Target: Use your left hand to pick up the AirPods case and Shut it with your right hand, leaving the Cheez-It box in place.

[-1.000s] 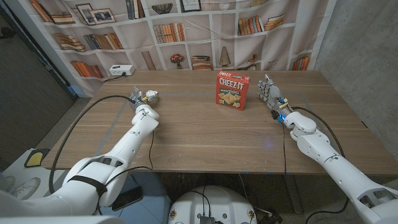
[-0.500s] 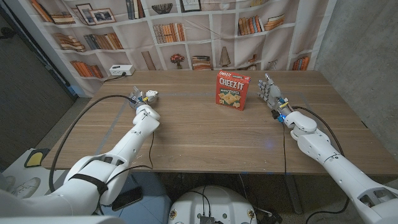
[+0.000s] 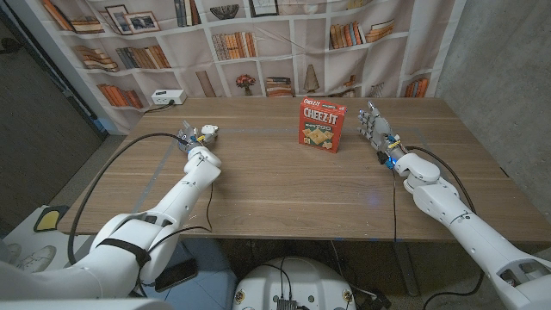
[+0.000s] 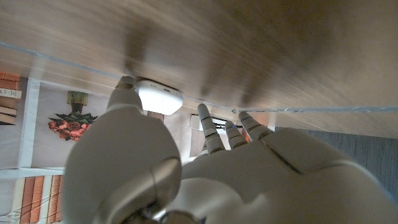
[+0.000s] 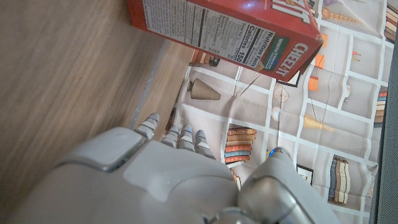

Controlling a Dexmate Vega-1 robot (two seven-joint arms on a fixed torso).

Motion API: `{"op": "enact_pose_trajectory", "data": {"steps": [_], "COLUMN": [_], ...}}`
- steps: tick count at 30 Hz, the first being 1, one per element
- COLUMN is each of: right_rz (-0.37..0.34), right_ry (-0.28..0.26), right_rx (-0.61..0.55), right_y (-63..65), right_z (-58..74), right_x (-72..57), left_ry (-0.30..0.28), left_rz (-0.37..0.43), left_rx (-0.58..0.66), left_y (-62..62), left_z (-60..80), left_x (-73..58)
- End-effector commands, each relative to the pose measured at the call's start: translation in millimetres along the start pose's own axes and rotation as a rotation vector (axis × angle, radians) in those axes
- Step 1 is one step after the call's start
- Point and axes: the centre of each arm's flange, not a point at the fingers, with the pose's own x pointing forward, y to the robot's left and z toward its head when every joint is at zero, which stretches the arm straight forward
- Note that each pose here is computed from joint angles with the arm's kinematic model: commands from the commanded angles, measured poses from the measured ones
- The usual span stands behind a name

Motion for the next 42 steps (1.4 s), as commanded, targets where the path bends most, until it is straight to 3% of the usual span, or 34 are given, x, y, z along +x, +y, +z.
{"op": "enact_pose_trajectory", "data": {"steps": [1,42], "right_rz": [-0.008,-0.01], "right_ry": [0.006,0.014], "right_rx": [0.003,-0.004], "right_y": [-0.8,0.0], "right_z": [0.3,0.9], "right_x": [-1.5,-9.2], "left_ry": [-0.02,-0.022], "left_rz": [-0.003,-0.031], "left_rx": [0.014,0.006], "left_y": [-2.2,-10.0], "left_z": [6.4,8.5], "left_x": [1.6,0.0]}}
